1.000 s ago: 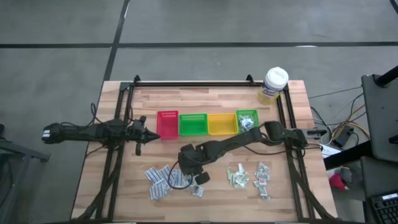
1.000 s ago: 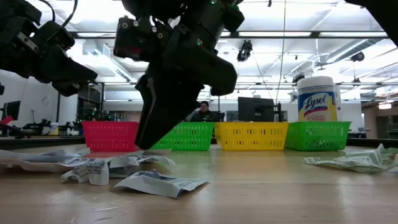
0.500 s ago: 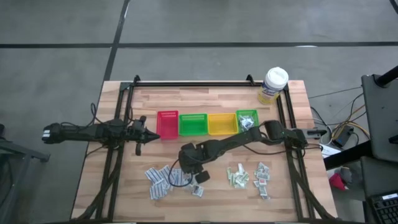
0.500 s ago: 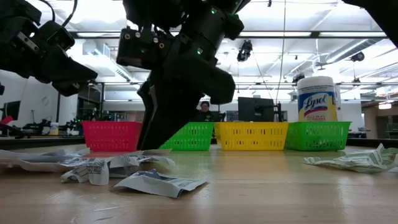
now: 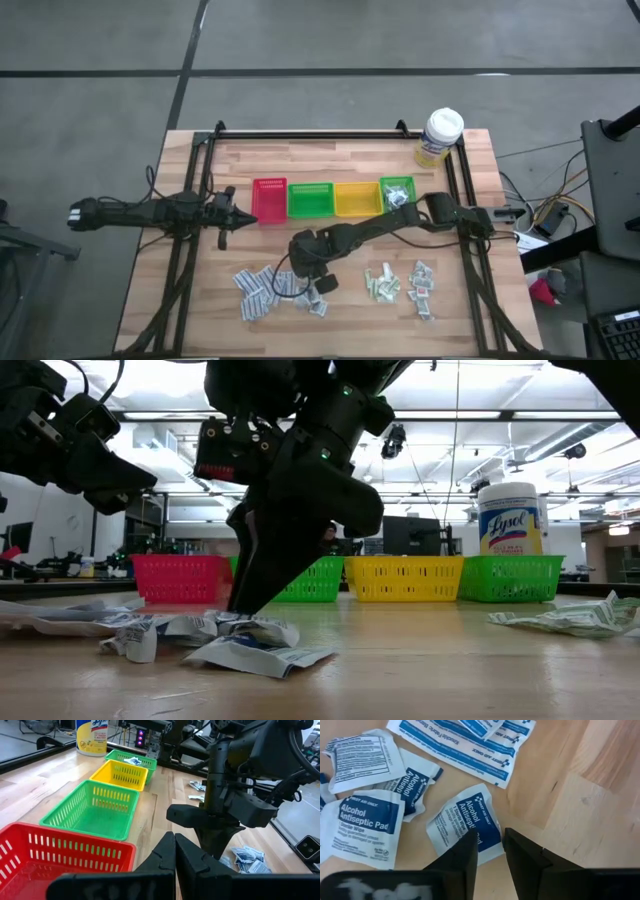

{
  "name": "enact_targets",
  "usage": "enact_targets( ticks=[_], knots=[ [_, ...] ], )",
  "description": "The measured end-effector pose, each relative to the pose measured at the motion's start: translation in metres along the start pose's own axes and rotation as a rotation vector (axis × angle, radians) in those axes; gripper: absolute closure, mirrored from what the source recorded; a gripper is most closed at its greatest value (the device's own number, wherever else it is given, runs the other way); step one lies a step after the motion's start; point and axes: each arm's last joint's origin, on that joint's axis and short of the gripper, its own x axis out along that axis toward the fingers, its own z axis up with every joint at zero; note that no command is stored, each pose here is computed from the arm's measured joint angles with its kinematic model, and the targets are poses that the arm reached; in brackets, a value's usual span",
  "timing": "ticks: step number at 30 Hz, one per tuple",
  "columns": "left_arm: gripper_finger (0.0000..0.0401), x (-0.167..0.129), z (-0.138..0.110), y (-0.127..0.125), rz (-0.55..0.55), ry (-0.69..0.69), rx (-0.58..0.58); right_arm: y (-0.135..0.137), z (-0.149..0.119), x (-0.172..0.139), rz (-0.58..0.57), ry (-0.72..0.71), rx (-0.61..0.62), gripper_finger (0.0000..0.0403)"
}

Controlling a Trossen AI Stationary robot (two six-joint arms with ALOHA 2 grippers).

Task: Pick & Place First Aid Supplies
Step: Put the blue alcohol pad into the right green bin

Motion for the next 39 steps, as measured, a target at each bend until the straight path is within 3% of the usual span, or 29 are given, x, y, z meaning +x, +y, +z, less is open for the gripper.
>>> enact_targets(
  ticks=[21,33,39],
  knots=[
    [0.0401,0.000,0.000,0.000,0.000,0.000,0.000,-0.001,-0.003,-0.001,-0.042,0.041,0.005,0.0392],
    [0.0401,0.000,0.000,0.000,0.000,0.000,0.000,0.000,-0.006,-0.007,-0.051,0.089,0.011,0.0394],
    [0.0401,0.000,0.000,0.000,-0.001,-0.004,0.010,-0.001,-0.003,-0.025,-0.106,0.124,0.043,0.0395]
  ],
)
